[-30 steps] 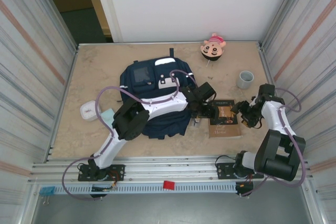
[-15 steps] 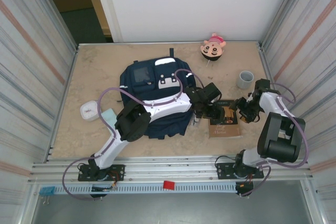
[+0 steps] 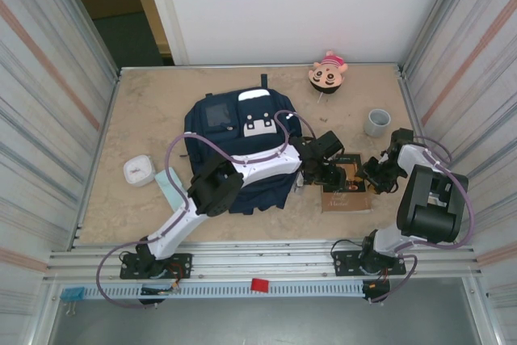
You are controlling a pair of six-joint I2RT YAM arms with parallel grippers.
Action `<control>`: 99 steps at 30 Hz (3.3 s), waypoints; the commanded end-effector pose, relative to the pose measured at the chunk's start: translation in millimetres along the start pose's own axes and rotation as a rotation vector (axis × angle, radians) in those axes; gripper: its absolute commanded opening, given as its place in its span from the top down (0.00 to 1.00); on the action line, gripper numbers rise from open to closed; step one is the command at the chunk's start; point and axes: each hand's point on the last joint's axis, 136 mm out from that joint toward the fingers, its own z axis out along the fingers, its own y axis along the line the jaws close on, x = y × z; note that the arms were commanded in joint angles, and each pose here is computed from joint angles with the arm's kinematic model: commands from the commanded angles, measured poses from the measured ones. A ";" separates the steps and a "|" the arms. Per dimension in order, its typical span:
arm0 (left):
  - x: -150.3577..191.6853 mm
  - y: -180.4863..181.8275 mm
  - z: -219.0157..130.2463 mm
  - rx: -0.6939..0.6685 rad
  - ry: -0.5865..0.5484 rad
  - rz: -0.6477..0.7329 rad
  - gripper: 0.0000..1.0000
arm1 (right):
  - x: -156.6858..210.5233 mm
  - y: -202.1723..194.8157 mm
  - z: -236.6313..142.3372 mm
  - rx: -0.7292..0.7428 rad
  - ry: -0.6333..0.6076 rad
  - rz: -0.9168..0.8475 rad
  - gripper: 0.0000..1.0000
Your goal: Pack the student bag
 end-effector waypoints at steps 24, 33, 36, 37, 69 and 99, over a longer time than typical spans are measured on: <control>-34.1 -82.3 -92.3 0.534 -0.176 -0.015 0.35 | 27.7 29.5 -12.5 -0.274 0.077 0.055 0.79; -31.2 -55.6 -62.2 0.406 -0.158 0.005 0.37 | 26.4 36.4 -15.3 -0.329 0.067 0.067 0.80; -32.8 -43.3 -49.3 0.349 -0.154 0.012 0.36 | 26.4 34.8 -14.2 -0.320 0.064 0.068 0.80; -33.8 -39.7 -45.3 0.340 -0.153 0.010 0.37 | 26.1 34.3 -13.8 -0.317 0.064 0.068 0.80; -27.6 25.7 8.0 0.030 -0.058 0.075 0.43 | 26.0 -0.7 11.6 -0.079 0.067 0.087 0.87; -113.6 -29.3 -255.2 0.474 -0.700 0.028 1.00 | 7.1 97.8 -185.4 -0.547 -0.566 -0.179 0.26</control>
